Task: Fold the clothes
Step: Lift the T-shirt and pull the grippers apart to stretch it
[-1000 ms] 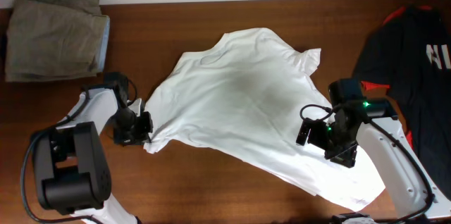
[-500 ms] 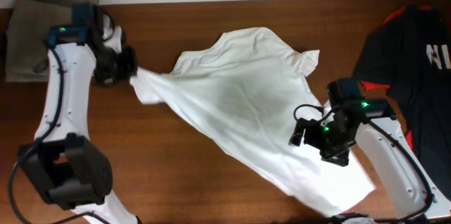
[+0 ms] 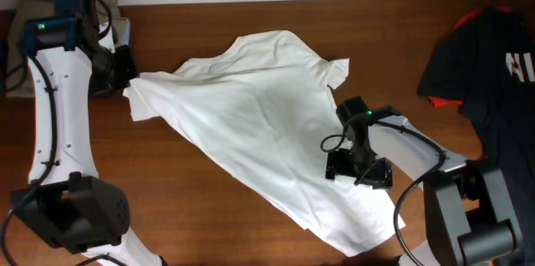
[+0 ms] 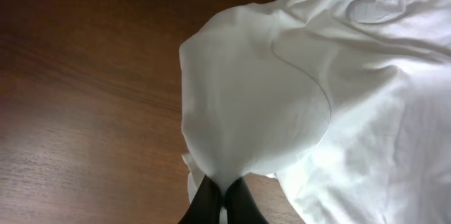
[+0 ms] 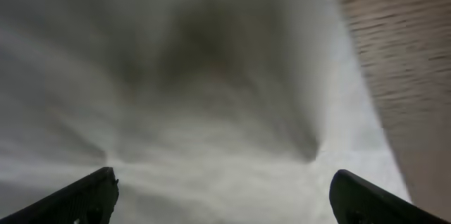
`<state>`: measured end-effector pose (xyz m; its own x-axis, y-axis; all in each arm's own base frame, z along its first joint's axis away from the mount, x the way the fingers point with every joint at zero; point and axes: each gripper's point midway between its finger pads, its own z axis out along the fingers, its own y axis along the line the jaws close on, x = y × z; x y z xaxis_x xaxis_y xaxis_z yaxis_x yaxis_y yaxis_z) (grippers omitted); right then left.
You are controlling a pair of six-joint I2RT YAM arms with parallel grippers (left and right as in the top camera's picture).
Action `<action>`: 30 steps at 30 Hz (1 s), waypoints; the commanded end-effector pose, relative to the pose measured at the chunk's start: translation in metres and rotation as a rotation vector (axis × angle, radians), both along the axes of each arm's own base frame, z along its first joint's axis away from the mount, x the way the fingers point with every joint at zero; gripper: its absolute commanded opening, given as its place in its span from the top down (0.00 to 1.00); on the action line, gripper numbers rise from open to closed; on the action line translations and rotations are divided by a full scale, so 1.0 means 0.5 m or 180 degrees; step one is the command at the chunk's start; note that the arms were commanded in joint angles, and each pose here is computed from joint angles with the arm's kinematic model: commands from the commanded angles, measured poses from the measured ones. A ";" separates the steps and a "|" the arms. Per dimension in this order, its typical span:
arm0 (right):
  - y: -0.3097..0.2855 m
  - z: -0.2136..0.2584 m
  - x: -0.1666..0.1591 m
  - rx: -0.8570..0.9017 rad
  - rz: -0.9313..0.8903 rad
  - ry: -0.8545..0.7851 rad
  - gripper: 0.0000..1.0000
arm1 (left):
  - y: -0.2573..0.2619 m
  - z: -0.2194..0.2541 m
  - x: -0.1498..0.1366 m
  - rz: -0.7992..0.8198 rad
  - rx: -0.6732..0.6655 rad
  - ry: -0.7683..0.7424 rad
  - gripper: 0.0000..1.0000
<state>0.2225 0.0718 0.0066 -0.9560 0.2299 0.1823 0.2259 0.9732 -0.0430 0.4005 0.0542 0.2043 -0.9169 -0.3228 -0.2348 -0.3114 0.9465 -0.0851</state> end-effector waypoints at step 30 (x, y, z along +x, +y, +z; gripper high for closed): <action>-0.145 0.428 0.573 0.0289 -0.0540 -0.3062 0.35 | -0.020 -0.028 0.000 -0.0021 -0.0042 0.0085 0.99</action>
